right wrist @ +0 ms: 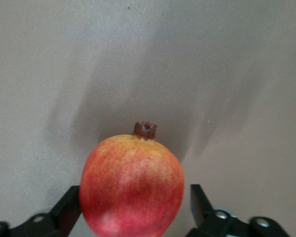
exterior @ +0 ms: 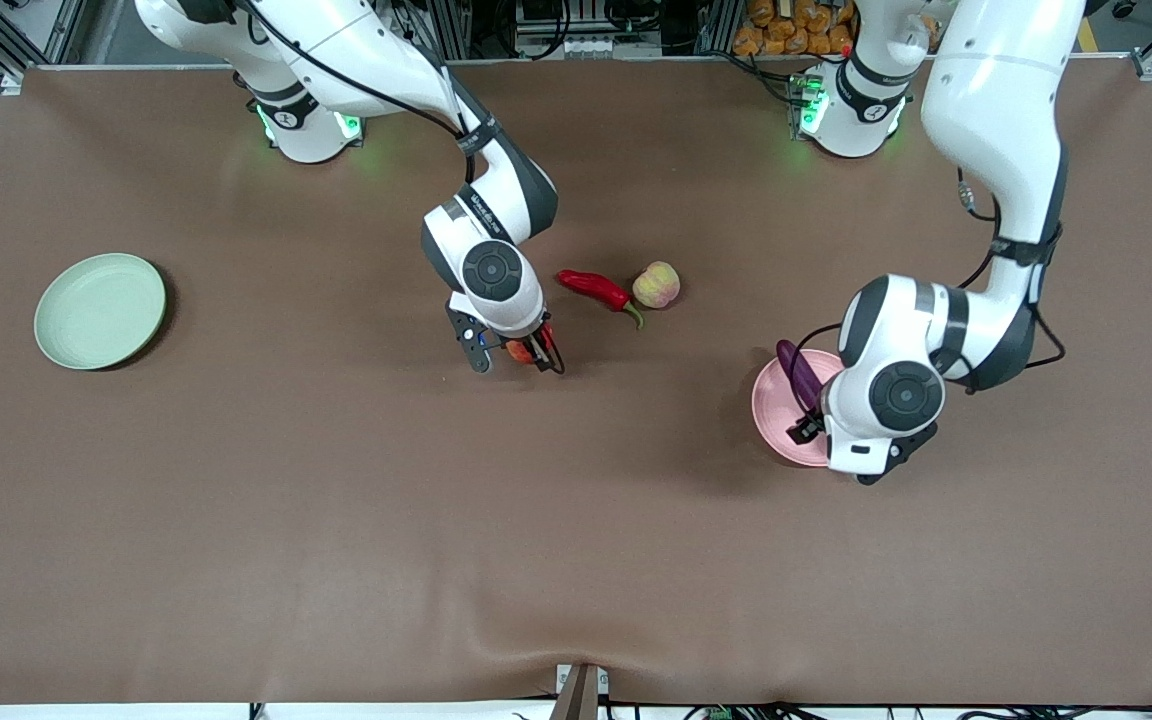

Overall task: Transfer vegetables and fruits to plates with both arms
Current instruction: 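Lower the eggplant onto the pink plate while the right gripper grasps the pomegranate, then place the pomegranate on the green plate while the left gripper grasps the chili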

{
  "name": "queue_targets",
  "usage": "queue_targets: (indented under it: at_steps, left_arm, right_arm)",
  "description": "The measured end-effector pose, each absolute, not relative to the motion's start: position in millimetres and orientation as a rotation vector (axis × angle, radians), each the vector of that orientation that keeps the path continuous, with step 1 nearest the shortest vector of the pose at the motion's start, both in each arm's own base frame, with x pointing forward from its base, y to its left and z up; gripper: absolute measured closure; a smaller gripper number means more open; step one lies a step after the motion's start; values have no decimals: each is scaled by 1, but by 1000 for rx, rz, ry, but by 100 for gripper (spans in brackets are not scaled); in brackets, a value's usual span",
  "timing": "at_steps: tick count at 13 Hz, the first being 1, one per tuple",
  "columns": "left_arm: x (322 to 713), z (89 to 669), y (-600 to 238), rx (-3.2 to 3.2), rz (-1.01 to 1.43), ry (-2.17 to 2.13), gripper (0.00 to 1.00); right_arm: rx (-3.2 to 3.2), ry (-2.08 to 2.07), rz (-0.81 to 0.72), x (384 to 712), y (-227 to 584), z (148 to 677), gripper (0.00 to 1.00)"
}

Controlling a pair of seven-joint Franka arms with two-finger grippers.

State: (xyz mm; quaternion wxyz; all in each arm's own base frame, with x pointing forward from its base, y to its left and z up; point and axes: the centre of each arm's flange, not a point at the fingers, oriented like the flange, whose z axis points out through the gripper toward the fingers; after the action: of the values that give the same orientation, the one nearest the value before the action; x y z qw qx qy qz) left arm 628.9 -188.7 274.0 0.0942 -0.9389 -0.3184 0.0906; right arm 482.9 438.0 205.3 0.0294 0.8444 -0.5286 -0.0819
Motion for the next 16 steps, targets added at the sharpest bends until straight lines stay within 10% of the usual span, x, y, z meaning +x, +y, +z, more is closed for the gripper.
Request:
queue_targets:
  at_steps: [7, 16]
  left_arm:
    - [637, 332, -233, -2808, 236, -1222, 0]
    - [533, 303, -430, -2664, 225, -1363, 0]
  right_arm:
    - [2522, -1282, -280, 494, 396, 239, 16]
    - [2677, -824, -876, 559, 53, 351, 16]
